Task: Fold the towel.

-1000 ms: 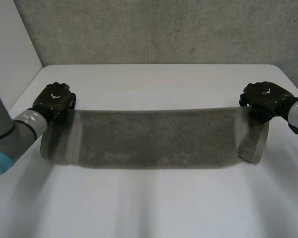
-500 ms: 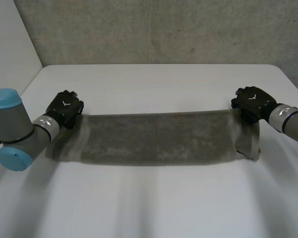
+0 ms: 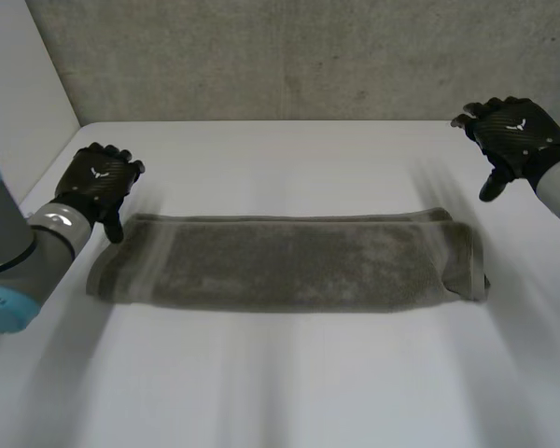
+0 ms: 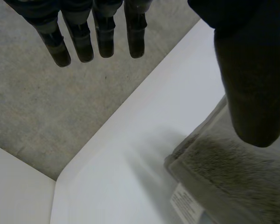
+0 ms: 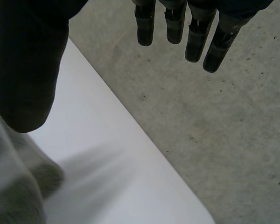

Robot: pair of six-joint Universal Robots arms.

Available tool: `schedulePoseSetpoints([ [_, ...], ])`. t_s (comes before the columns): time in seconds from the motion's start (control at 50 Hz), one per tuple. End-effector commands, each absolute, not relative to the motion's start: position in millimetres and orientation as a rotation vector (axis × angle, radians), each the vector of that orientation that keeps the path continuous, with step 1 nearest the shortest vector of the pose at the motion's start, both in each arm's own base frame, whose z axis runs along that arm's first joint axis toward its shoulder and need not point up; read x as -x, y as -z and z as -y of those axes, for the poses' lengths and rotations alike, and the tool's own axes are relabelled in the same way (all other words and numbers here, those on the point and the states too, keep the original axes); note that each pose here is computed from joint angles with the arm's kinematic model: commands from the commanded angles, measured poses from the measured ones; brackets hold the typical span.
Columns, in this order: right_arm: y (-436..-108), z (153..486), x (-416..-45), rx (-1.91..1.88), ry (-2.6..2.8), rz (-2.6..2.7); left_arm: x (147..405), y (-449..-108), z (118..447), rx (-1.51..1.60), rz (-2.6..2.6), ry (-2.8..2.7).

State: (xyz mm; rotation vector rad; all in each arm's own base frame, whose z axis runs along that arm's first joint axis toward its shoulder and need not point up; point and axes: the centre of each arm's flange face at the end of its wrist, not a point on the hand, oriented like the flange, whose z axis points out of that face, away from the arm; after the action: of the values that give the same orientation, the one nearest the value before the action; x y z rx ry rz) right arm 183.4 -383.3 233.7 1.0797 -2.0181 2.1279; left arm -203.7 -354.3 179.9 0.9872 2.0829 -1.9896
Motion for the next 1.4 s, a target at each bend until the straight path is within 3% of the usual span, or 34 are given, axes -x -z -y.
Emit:
schedulePoseSetpoints([
  [0.02,-222,323,-181,-1.069,-2.03,2.212,199,-183,311,-1.012,-2.144,1.977],
  [0.22,-184,298,-172,-1.062,-1.873,2.382,196,-155,287,-1.067,-2.271,1.887],
  [0.56,-121,315,-168,-1.185,-1.692,2.404,192,-123,301,-1.052,-2.31,1.824],
  [0.68,-120,323,-163,-1.192,-1.679,2.363,192,-116,305,-1.051,-2.317,1.81],
  [0.86,-135,346,-126,-1.177,-1.678,2.22,185,-115,310,-1.02,-2.32,1.799],
  [1.2,-127,331,-132,-1.249,-1.676,2.281,184,-112,307,-1.023,-2.337,1.784],
  [1.4,-127,343,-113,-1.169,-1.662,2.273,182,-113,308,-1.014,-2.335,1.786],
])
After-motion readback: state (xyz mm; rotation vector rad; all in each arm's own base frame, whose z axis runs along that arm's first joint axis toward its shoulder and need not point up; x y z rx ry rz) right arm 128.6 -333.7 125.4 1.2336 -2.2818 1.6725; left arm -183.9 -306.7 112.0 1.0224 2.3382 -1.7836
